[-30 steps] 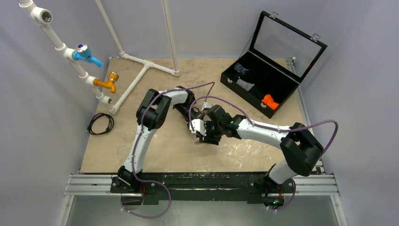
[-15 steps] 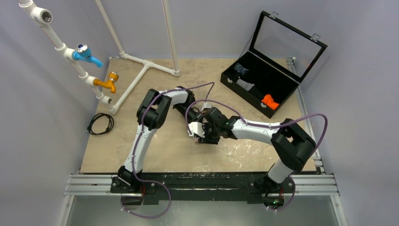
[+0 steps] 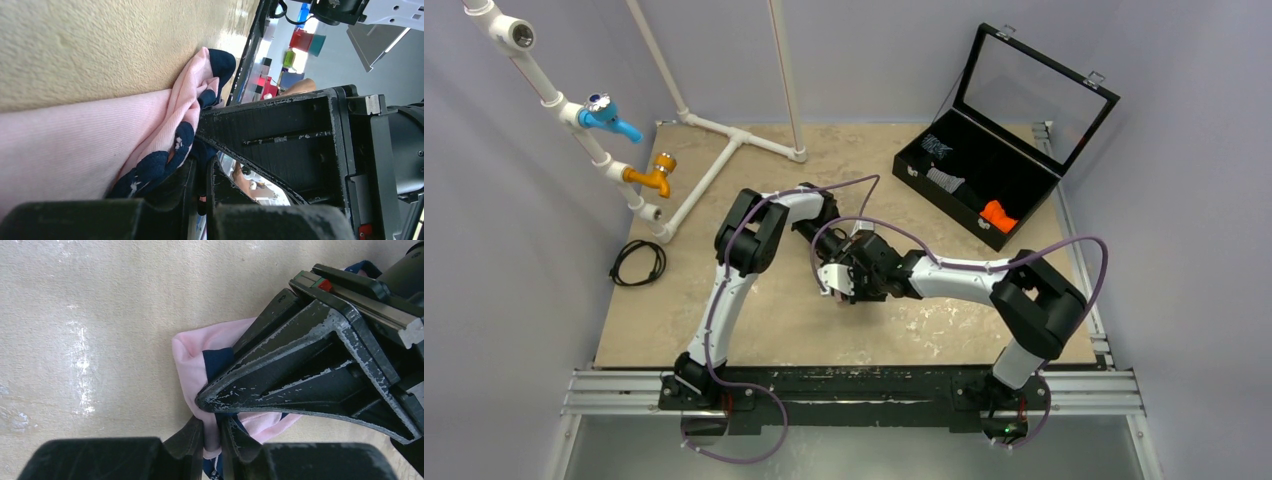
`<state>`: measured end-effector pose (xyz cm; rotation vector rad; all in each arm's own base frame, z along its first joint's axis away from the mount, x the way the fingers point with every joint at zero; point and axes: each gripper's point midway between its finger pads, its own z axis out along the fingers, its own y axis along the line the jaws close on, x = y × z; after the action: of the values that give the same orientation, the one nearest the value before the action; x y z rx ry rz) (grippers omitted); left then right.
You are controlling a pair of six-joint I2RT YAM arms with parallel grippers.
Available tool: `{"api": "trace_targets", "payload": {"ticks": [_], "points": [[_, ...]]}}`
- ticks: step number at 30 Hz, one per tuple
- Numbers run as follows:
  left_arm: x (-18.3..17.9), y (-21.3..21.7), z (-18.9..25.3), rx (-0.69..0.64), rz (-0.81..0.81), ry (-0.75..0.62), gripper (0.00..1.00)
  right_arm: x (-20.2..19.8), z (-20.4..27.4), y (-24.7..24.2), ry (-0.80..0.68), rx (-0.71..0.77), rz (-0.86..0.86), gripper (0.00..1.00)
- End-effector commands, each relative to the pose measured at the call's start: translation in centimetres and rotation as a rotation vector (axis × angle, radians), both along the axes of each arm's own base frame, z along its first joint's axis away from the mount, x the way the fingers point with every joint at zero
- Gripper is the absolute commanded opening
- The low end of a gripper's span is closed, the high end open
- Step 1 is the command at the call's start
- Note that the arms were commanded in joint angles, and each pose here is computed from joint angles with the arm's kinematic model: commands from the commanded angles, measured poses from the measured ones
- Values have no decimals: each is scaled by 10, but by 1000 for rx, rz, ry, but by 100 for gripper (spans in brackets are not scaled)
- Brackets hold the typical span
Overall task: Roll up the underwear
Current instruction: Roll the underwear to the center of the board.
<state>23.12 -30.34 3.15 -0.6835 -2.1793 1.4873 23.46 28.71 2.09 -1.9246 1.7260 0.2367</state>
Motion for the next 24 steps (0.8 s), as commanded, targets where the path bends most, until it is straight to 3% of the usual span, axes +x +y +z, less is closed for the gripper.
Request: {"api": "trace_targets", "payload": {"ticks": [1,7,8,10,17,24], "points": [[0,1,7,-21,5,-5,7,-14,-5,8,48,-21,33,10],[3,7,20,3,-4,-66,26,-34,-13,1,181,-97,38,2],[4,8,24,9,-7,-86,35,-38,-16,-1,207,-113,33,0],[8,13,30,31,-13,-132,44,-44,-14,-1,246,-114,28,0],[21,38,50,112,2,-262,53,-59,2,5,344,-77,-15,0],[29,71,55,219,32,-350,54,-68,8,13,437,-74,-34,0]]}}
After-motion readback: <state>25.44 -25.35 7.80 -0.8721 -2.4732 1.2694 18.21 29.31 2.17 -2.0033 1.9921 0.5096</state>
